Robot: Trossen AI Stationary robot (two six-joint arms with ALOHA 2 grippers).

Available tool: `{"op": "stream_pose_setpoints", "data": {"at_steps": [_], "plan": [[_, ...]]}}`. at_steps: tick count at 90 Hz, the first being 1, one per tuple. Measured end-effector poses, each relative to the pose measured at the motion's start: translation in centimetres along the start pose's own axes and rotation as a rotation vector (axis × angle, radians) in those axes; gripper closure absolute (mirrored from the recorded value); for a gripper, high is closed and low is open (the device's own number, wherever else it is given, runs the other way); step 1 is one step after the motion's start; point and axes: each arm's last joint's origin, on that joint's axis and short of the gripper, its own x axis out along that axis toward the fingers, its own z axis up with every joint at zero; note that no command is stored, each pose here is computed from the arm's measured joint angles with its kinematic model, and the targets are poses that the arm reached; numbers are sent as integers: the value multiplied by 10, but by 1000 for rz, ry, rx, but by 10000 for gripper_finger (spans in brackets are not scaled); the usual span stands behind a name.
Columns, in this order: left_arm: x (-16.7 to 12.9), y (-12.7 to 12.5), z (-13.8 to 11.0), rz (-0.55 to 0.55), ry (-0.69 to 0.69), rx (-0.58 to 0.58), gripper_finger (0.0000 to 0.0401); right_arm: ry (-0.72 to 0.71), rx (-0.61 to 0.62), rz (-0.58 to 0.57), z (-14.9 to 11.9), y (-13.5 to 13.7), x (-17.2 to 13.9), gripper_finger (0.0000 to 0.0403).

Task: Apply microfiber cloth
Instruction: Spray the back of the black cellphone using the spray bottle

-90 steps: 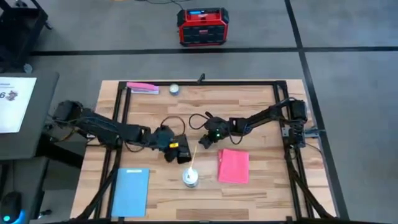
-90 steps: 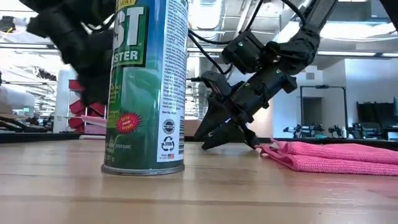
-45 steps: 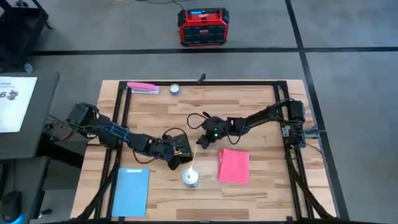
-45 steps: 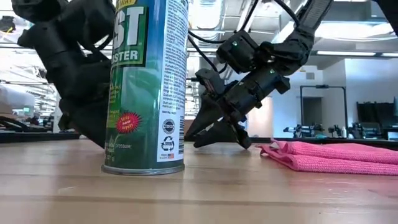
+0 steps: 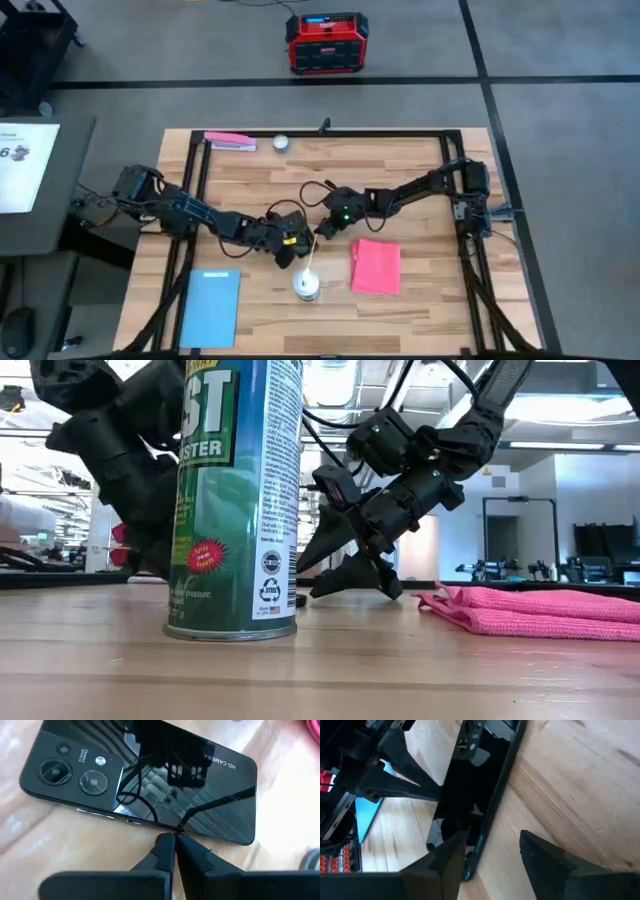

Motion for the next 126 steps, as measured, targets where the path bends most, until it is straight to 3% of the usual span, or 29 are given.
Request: {"op": "stream_pose_setpoints", "data": {"at_steps": [50,87,108,126], "plan": [[-1,6,-4,65,53,-10,401,-58,-38,-42,13,-11,-3,211],[4,16,13,54,18,-38,401,-112,-72,-3,16,-15,9,211],[5,18,17,68,-7,-35,401,-51,-87,100,23,-11,36,215],[5,20,15,73,5,-40,401,0,-120,64,27,-7,21,215]]}}
